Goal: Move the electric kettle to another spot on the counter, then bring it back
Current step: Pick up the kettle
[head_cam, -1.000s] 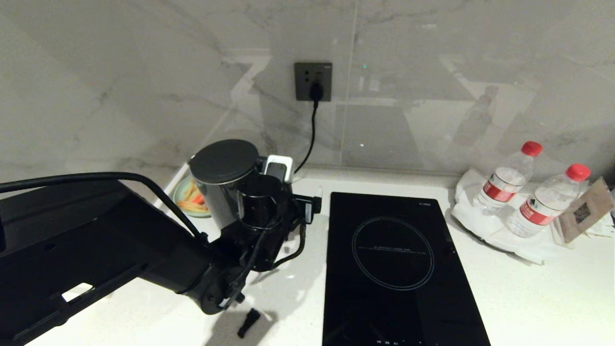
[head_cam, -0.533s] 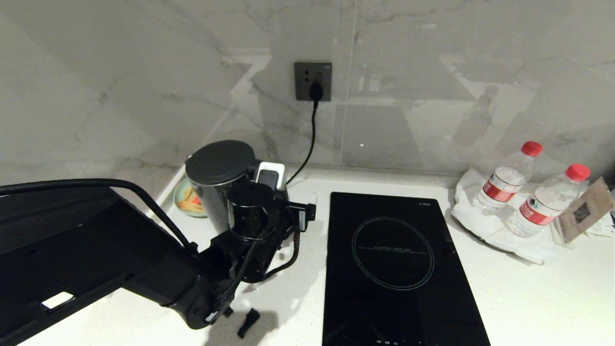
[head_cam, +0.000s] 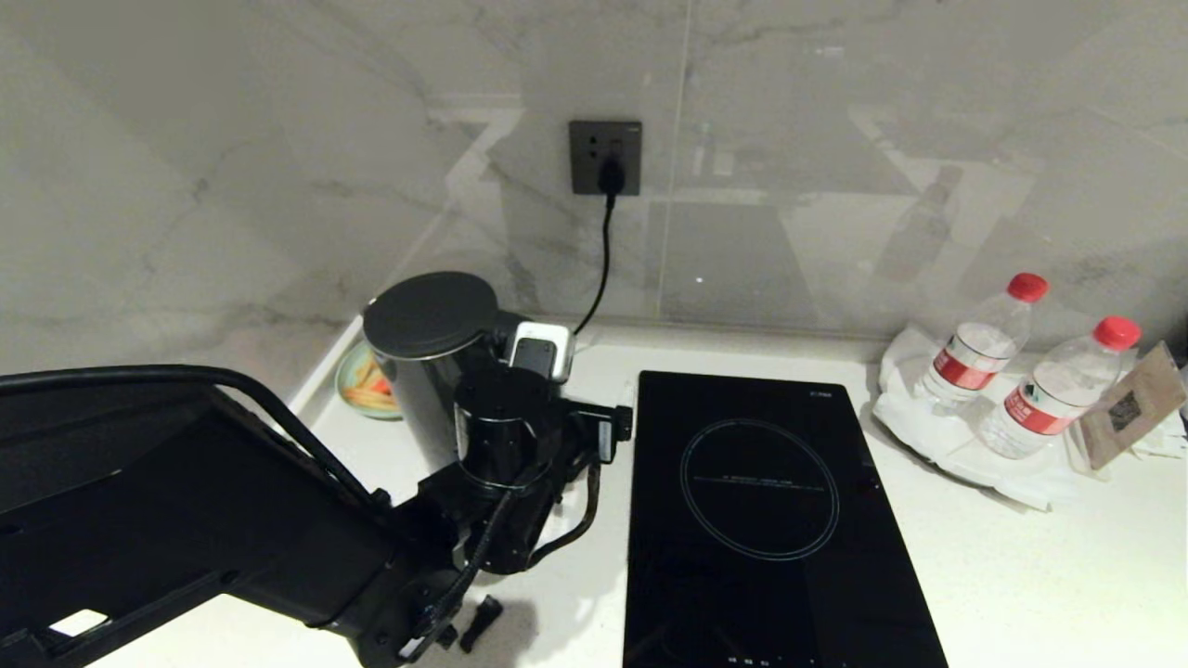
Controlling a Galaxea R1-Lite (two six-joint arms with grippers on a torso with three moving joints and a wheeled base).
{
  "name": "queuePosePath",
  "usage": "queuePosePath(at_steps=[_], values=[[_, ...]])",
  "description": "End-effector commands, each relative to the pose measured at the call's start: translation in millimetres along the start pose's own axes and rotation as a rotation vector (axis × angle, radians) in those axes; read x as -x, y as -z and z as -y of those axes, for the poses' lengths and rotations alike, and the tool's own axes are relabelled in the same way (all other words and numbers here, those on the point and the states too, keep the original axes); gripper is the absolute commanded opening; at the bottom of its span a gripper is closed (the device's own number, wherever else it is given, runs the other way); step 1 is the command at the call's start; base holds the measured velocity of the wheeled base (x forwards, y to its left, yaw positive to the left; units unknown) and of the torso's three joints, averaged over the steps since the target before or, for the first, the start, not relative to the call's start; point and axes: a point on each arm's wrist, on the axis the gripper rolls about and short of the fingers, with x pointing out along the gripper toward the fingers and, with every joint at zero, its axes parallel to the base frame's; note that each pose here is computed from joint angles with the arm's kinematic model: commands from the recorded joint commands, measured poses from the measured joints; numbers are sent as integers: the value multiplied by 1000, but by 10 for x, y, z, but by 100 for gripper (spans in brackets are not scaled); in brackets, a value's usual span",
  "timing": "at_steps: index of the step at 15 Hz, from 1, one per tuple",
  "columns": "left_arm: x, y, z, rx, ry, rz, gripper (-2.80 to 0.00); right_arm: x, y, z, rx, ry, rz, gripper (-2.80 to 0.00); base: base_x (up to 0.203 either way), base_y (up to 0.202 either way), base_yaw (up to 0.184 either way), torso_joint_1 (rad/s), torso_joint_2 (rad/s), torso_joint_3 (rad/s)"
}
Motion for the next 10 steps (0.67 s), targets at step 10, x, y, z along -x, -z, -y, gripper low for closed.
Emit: queuePosePath(at_steps=[10], values=[[-90,-60,137,3,19,14,0,0,0,0,0,-1,0,-280,0,0,0,0,0,0]])
